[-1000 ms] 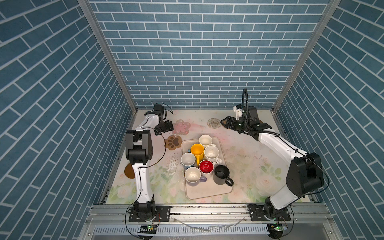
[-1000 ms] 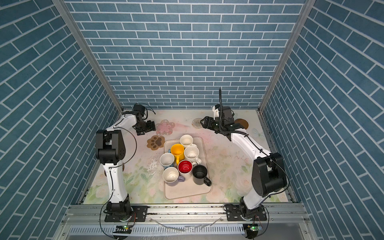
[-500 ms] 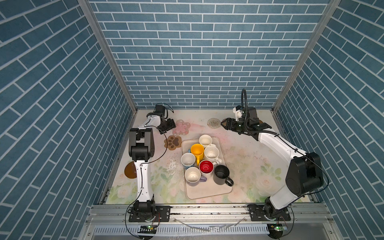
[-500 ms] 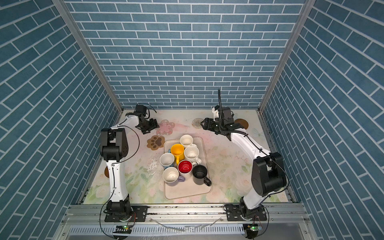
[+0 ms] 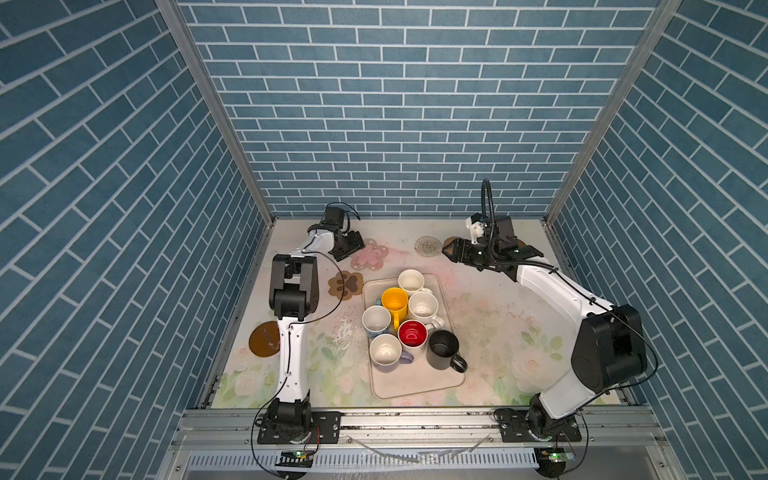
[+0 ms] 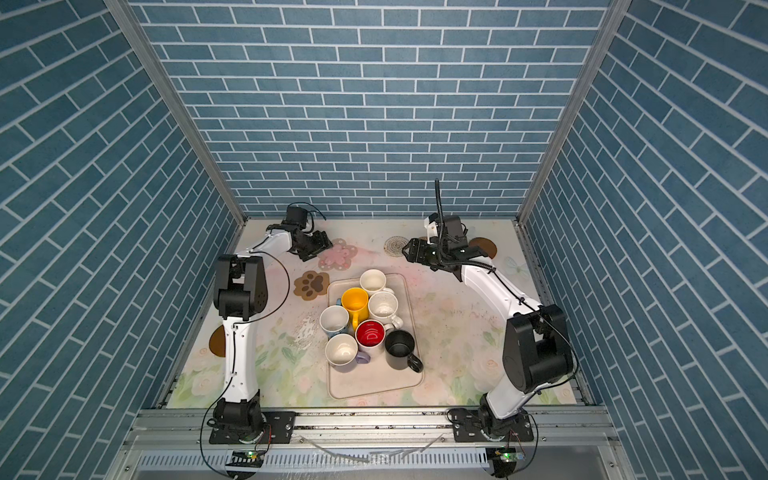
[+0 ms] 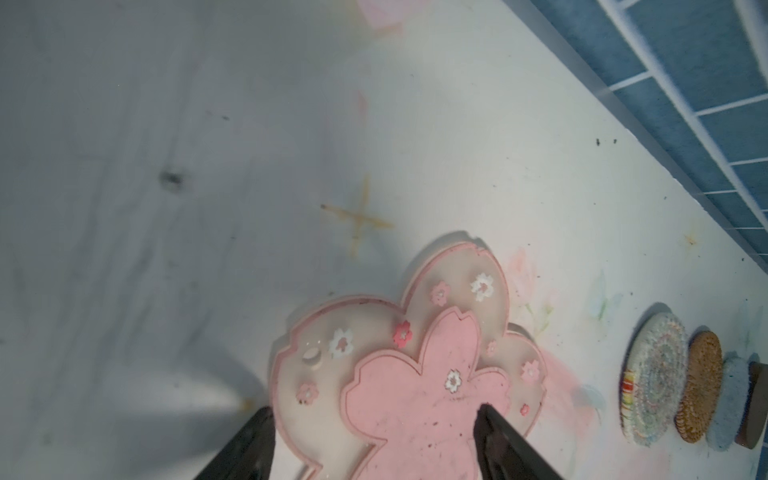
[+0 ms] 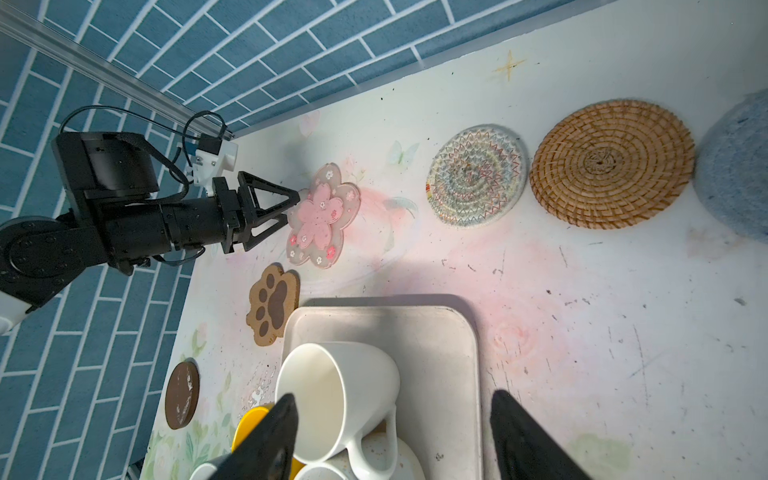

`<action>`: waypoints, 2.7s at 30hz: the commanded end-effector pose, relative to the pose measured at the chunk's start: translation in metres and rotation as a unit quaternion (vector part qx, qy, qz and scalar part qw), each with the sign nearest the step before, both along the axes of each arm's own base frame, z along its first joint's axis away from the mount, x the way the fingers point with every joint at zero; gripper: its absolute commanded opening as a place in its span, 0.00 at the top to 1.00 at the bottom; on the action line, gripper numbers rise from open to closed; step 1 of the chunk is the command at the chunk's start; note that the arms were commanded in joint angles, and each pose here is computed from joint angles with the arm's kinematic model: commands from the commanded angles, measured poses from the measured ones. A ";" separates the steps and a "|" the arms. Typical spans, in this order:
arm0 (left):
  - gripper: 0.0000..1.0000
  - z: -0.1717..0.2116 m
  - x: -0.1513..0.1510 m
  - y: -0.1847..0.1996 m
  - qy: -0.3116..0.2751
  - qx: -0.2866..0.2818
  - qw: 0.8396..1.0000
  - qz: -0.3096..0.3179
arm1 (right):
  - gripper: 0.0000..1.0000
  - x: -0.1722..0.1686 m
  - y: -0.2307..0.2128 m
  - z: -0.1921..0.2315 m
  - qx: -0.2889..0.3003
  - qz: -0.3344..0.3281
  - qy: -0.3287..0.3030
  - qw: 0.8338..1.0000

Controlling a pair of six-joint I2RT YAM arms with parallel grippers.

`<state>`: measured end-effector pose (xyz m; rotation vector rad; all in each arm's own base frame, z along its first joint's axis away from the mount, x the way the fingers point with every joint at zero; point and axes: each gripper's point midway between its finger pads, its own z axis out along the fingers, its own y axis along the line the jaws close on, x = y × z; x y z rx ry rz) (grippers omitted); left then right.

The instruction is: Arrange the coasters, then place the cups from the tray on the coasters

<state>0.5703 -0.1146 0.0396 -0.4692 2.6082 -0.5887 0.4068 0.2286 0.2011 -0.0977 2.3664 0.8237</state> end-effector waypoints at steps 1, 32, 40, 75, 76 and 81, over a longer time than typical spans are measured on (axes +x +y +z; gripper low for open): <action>0.24 -0.044 -0.022 -0.026 0.063 -0.012 0.998 -0.008 | 0.27 0.002 -0.004 0.025 -0.007 0.004 -0.032 0.999; 0.03 0.104 -0.041 -0.022 -0.058 0.096 0.993 -0.029 | 0.28 -0.009 -0.009 0.032 -0.049 0.006 -0.055 0.997; 0.01 0.130 -0.096 0.005 -0.080 0.128 0.988 -0.010 | 0.27 -0.027 -0.007 0.044 -0.059 0.009 -0.071 0.996; 0.06 0.002 -0.255 0.051 0.013 0.187 0.982 0.016 | 0.28 -0.112 -0.014 -0.005 -0.080 0.018 -0.033 0.996; 0.06 -0.002 -0.254 0.050 0.019 0.188 0.982 0.013 | 0.28 -0.112 -0.015 -0.006 -0.082 0.018 -0.033 0.996; 0.09 -0.013 -0.245 0.047 0.034 0.193 0.981 0.005 | 0.28 -0.109 -0.015 -0.009 -0.088 0.017 -0.034 0.995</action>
